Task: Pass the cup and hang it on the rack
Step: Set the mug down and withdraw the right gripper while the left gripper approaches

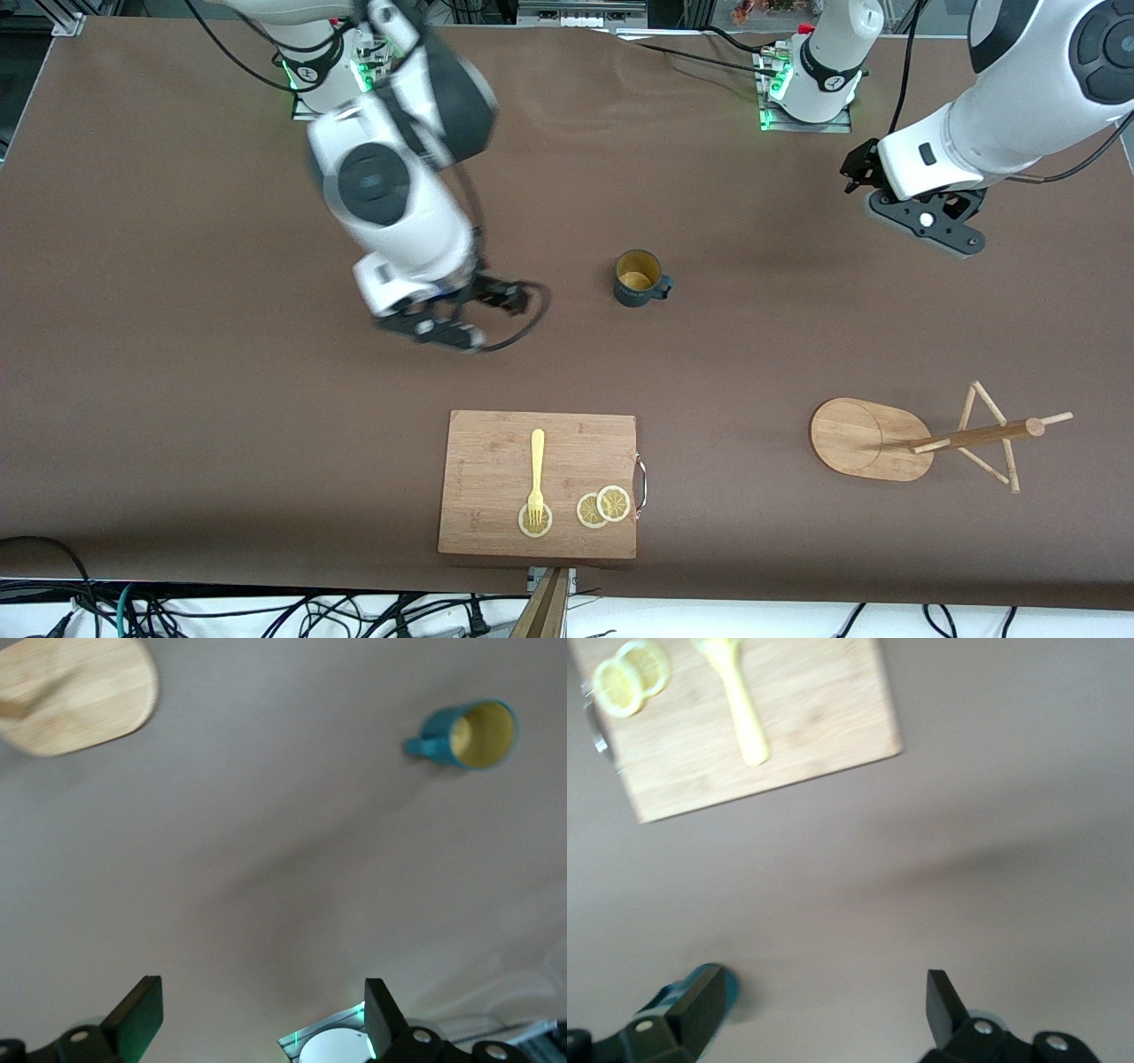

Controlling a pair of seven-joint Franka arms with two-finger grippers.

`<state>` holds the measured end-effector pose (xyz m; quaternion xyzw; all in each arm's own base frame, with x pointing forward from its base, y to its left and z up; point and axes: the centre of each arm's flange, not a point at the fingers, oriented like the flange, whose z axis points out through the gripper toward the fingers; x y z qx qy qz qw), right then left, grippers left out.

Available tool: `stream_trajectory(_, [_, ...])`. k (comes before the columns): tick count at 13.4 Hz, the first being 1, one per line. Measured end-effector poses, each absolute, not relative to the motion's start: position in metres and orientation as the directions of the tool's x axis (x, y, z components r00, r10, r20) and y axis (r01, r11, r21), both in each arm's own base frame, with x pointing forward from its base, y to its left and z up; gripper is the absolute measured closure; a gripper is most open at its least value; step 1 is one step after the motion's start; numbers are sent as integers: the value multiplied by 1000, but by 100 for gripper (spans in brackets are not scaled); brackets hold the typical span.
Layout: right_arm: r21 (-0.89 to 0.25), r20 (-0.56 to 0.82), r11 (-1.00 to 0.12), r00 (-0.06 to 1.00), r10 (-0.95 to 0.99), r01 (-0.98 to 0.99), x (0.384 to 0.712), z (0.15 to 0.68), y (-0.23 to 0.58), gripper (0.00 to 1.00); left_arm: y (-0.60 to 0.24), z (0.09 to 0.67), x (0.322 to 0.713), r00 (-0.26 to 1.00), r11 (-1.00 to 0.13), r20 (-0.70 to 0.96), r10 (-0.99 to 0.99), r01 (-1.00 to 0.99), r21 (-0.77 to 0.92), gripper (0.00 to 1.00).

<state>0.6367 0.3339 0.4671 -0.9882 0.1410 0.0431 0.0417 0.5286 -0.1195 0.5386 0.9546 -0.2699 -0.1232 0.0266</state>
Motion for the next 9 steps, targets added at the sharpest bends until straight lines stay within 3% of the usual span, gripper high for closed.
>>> stream_trajectory(4, [-85,-120,-972,971,-206,-217,662,514,201,0,-133,496,544,676,-690,-163,-719,-664,288,0])
stream_trajectory(9, [-62,-128,-988,983,-132,-141,603,587,73,0,-148,450,566,532,-515,-52,-845,-783,349,0])
